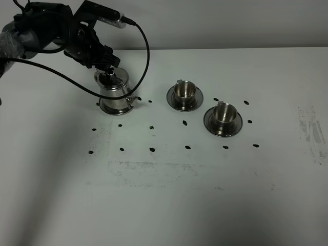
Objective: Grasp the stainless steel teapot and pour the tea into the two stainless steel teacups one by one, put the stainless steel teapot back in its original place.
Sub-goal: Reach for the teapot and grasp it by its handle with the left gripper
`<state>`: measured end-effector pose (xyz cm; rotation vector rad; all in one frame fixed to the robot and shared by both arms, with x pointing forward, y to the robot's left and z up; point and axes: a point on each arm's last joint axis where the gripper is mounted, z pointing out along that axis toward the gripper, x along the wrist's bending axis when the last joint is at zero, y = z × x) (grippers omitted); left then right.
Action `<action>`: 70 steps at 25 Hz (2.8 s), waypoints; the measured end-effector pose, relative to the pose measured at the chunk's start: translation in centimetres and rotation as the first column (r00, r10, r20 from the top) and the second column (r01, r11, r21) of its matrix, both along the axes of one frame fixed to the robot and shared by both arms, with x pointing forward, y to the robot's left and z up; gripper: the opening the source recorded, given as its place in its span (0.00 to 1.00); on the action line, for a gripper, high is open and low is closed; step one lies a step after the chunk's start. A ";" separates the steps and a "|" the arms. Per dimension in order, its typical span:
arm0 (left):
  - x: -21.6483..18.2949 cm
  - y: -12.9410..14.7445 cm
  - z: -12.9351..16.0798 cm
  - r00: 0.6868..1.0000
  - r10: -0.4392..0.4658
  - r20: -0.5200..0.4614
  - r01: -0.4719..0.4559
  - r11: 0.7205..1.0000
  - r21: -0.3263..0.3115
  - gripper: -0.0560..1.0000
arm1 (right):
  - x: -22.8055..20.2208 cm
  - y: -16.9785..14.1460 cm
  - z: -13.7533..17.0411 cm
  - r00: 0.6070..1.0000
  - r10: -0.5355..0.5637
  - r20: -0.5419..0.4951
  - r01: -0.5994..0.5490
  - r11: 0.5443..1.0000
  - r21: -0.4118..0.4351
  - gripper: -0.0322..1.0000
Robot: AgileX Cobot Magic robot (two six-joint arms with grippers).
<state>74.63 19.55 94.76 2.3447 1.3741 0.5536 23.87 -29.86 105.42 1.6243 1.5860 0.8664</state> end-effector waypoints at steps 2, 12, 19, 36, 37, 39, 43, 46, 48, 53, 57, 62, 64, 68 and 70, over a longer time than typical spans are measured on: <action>0.0 0.3 0.2 1.000 0.002 -0.002 -0.002 1.000 0.005 0.59 | 0.0 0.0 0.0 1.000 0.000 0.000 0.000 1.000 0.000 0.36; -0.4 0.8 2.0 1.000 -0.008 0.008 0.008 0.999 0.039 0.59 | 0.0 0.0 0.0 1.000 0.000 0.000 0.000 1.000 0.000 0.36; -2.9 2.6 5.3 0.991 -0.020 0.131 0.014 0.999 0.051 0.59 | 0.0 0.0 0.0 1.000 0.000 0.000 0.000 1.000 0.000 0.36; -1.6 4.1 -0.2 0.951 0.299 0.081 -0.255 0.905 -0.340 0.59 | 0.0 0.0 0.0 1.000 0.000 0.000 0.000 1.000 0.000 0.36; -1.5 4.1 -0.5 0.949 0.306 0.073 -0.264 0.900 -0.348 0.59 | 0.0 0.0 0.0 1.000 0.000 0.000 0.000 1.000 0.000 0.36; -1.4 4.1 -1.3 0.948 0.315 0.054 -0.276 0.893 -0.354 0.59 | 0.0 0.0 0.0 1.000 0.000 0.000 0.000 1.000 0.000 0.36; -1.6 4.3 -2.1 0.950 0.313 0.010 -0.290 0.892 -0.347 0.59 | 0.0 0.0 0.0 1.000 0.000 0.000 0.000 1.000 0.000 0.36; -1.8 4.8 -2.3 0.951 0.308 -0.018 -0.296 0.895 -0.334 0.59 | 0.0 0.0 0.0 1.000 0.000 0.000 0.000 1.000 0.000 0.36; -2.0 5.1 -2.5 0.952 0.303 -0.049 -0.303 0.896 -0.325 0.59 | 0.0 0.0 0.0 1.000 0.000 0.000 0.000 1.000 0.000 0.36; -2.3 5.9 -2.8 0.952 0.290 -0.097 -0.306 0.901 -0.308 0.59 | 0.0 0.0 0.0 1.000 0.000 0.000 0.000 1.000 0.000 0.36; -2.7 6.3 -3.0 0.955 0.265 -0.133 -0.293 0.911 -0.290 0.59 | 0.0 0.0 0.0 1.000 0.001 0.000 -0.001 1.000 -0.001 0.36; -3.3 6.5 -3.2 0.958 0.221 -0.183 -0.260 0.937 -0.234 0.59 | 0.0 0.0 0.0 1.000 0.001 0.000 -0.001 1.000 -0.001 0.36; -3.5 6.6 -3.1 0.958 0.206 -0.198 -0.247 0.946 -0.212 0.59 | 0.0 0.0 0.0 1.000 0.001 0.000 -0.001 1.000 -0.001 0.36; -4.0 6.6 -3.0 0.956 0.175 -0.233 -0.220 0.958 -0.184 0.59 | 0.0 0.0 0.0 1.000 0.001 0.000 -0.001 1.000 -0.001 0.36; -4.2 6.6 -3.0 0.956 0.152 -0.249 -0.199 0.964 -0.175 0.59 | 0.0 0.0 0.0 1.000 0.000 0.000 0.000 1.000 0.000 0.36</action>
